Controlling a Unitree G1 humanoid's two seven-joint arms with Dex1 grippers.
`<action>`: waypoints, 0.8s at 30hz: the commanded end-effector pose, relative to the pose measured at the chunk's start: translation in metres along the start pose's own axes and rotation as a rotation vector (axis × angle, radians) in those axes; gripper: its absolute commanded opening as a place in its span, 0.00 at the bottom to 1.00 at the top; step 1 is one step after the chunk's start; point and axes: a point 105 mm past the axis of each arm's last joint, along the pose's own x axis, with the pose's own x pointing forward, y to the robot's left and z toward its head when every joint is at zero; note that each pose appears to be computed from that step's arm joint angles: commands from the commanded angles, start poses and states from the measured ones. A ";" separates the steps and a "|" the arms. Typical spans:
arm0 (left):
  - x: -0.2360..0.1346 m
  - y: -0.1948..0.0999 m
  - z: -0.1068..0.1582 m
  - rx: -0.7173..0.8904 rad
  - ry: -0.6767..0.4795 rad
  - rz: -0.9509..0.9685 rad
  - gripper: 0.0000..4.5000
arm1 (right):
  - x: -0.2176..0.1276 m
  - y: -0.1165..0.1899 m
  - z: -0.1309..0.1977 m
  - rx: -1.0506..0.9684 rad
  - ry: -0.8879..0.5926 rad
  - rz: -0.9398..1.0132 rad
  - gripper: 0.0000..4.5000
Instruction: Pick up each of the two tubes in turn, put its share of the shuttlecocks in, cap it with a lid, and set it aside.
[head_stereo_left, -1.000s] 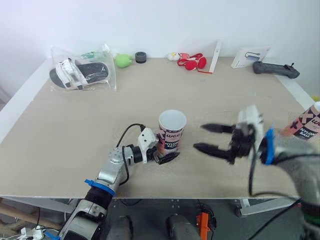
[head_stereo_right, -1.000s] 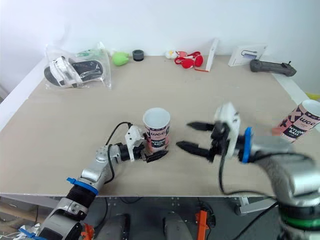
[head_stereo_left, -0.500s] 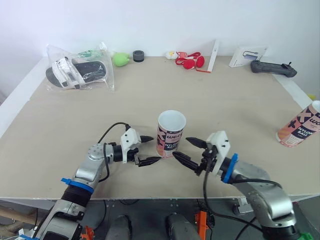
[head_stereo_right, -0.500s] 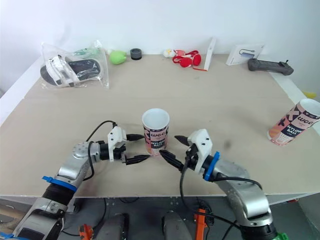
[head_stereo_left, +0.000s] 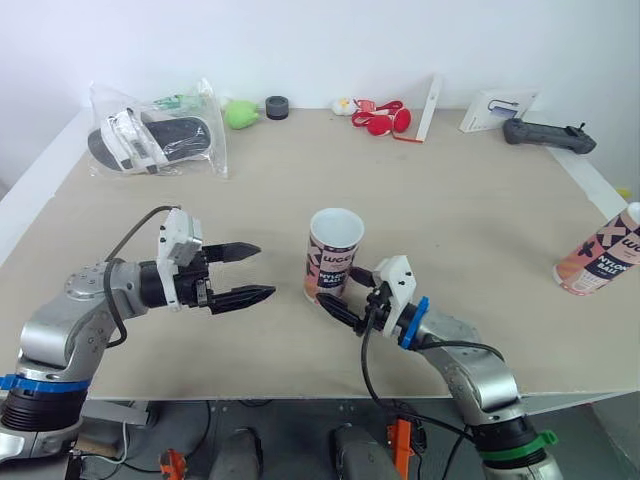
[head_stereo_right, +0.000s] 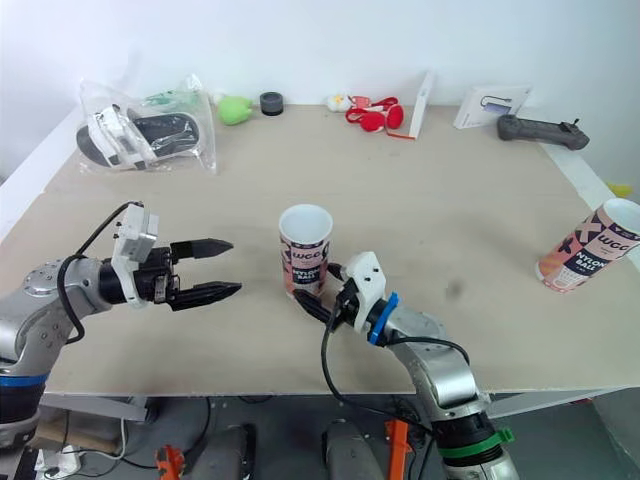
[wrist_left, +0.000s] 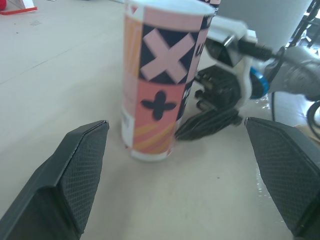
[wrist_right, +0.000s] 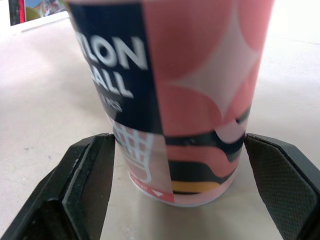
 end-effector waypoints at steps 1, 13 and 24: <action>-0.001 -0.009 0.014 0.037 -0.011 -0.031 1.00 | 0.012 -0.002 0.009 -0.054 -0.042 -0.007 0.97; 0.001 -0.011 -0.003 0.035 0.042 -0.024 1.00 | 0.026 -0.006 0.007 -0.065 -0.068 -0.016 0.50; -0.001 -0.010 -0.010 0.042 0.056 -0.001 1.00 | 0.007 0.001 0.005 -0.072 -0.041 0.028 0.18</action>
